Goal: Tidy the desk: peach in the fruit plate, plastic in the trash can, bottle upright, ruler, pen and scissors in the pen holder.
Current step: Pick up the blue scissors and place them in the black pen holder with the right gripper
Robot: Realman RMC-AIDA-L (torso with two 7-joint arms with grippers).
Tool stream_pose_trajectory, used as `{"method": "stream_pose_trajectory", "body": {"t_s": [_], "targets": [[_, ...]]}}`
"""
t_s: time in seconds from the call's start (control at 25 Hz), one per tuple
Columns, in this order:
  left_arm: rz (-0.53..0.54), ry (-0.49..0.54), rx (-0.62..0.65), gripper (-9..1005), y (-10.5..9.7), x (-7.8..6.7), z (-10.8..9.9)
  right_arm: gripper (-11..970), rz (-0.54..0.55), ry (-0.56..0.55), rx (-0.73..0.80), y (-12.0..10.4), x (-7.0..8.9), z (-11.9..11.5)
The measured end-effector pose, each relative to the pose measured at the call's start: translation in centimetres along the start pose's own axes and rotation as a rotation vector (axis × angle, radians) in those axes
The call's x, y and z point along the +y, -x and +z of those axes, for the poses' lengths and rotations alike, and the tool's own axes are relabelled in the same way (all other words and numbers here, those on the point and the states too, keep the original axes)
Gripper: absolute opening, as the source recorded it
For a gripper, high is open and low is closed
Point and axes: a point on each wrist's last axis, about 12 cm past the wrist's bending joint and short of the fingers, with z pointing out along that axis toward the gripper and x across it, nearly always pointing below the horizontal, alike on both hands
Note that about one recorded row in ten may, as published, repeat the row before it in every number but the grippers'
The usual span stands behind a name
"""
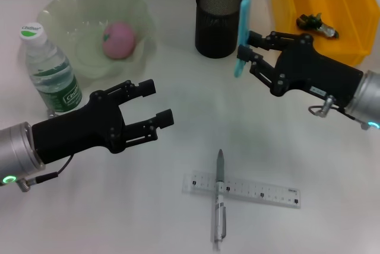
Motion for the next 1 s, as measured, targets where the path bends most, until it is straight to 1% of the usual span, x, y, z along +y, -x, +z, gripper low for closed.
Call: {"method": "stream_pose_trajectory", "body": {"t_s": [0.08,0.28,0.4,0.56,0.68,0.84,0.88,0.92,1.0], "targets": [[0.004,0.006,0.003,805,0.0,0.1,0.0,239,-0.01,-0.008,0.026,0.0,-0.4,0.8],[0.023,0.023,0.0,804,0.1,0.3,-0.2,239,-0.04,-0.008,0.04,0.1,-0.7,1.5],[0.044,0.024,-0.006,804,0.2,0.3,-0.2,239,-0.065,0.017,0.068,0.2,-0.8,2.3],[0.054,0.044,-0.043,804,0.6,0.5,-0.3,239,-0.107,0.054,0.105,0.2,-0.7,3.2],[0.047,0.065,-0.05,804,0.8,0.8,-0.7,238,-0.155,0.082,0.109,0.5,-0.6,3.5],[0.058,0.094,-0.048,804,0.7,1.0,-1.0,238,-0.213,0.083,0.108,0.8,-1.0,3.7],[0.059,0.1,-0.043,804,0.6,1.0,-1.0,238,-0.247,0.082,0.111,0.9,-1.0,3.7],[0.058,0.102,-0.038,804,0.5,1.0,-0.9,238,-0.247,0.082,0.111,0.9,-1.0,3.7],[0.057,0.106,-0.032,804,0.3,1.0,-0.9,238,-0.301,0.083,0.112,0.8,-1.0,3.5]]}}
